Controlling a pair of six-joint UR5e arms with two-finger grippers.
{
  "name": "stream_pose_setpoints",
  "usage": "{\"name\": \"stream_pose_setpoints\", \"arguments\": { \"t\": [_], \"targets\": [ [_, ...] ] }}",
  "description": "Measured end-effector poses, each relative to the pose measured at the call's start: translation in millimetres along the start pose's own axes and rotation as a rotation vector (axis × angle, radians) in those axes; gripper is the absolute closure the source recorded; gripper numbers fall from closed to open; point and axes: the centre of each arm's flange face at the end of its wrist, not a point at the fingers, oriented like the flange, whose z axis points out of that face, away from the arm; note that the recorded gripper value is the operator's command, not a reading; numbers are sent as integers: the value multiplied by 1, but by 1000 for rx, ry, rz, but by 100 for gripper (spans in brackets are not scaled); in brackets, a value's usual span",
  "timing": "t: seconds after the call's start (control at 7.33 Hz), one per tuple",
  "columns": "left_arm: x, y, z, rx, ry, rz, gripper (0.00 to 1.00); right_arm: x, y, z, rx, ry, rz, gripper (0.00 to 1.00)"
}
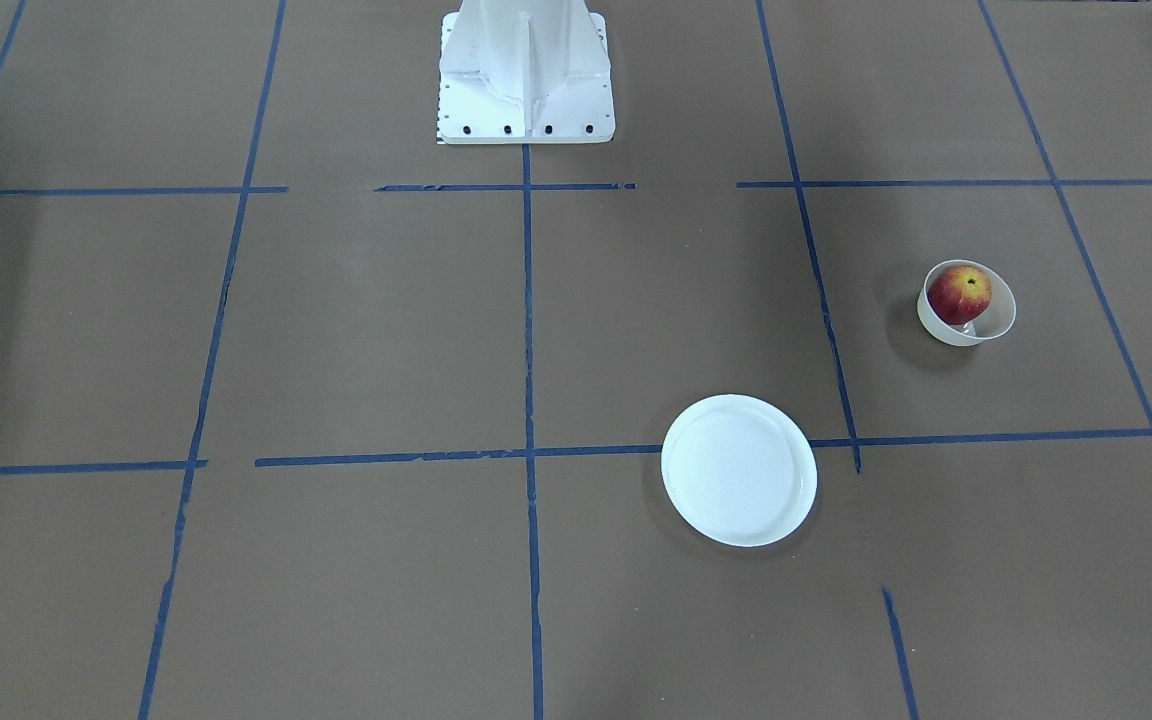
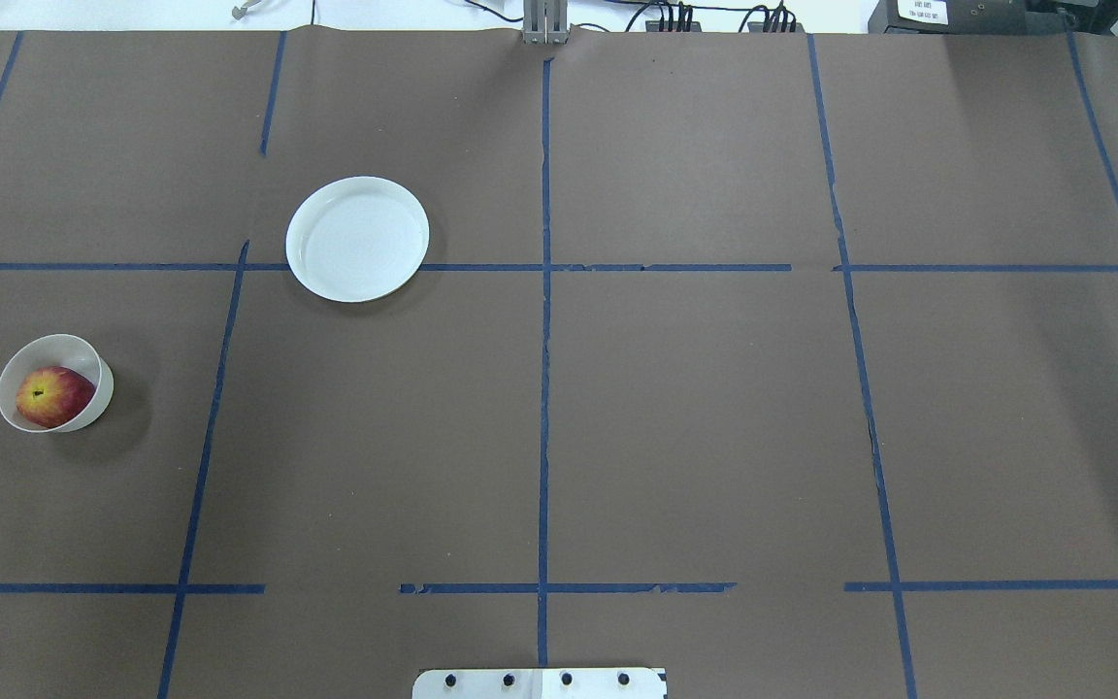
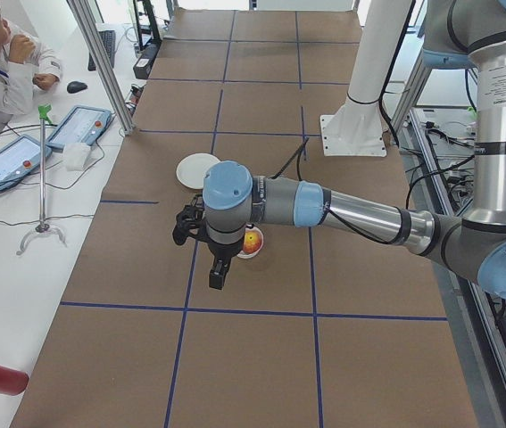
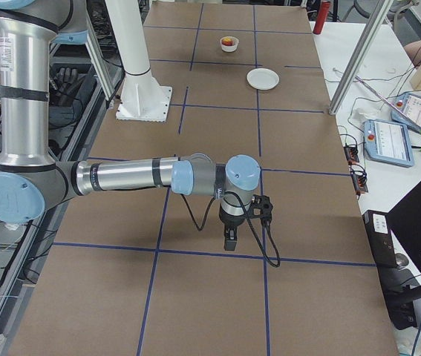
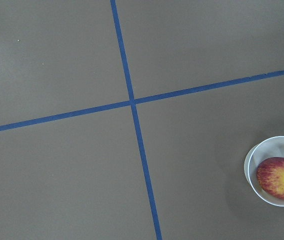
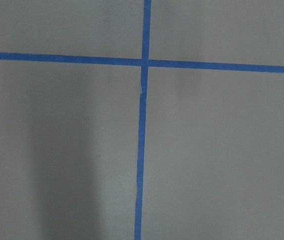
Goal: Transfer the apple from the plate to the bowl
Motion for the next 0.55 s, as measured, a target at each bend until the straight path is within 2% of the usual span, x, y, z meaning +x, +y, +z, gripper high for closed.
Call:
{"name": "stream_pose_setpoints", "arguments": {
  "t": [0.55],
  "targets": [
    [-1, 0, 2, -2, 1, 0, 0, 0, 0, 0, 0, 0, 0, 0]
  ]
}}
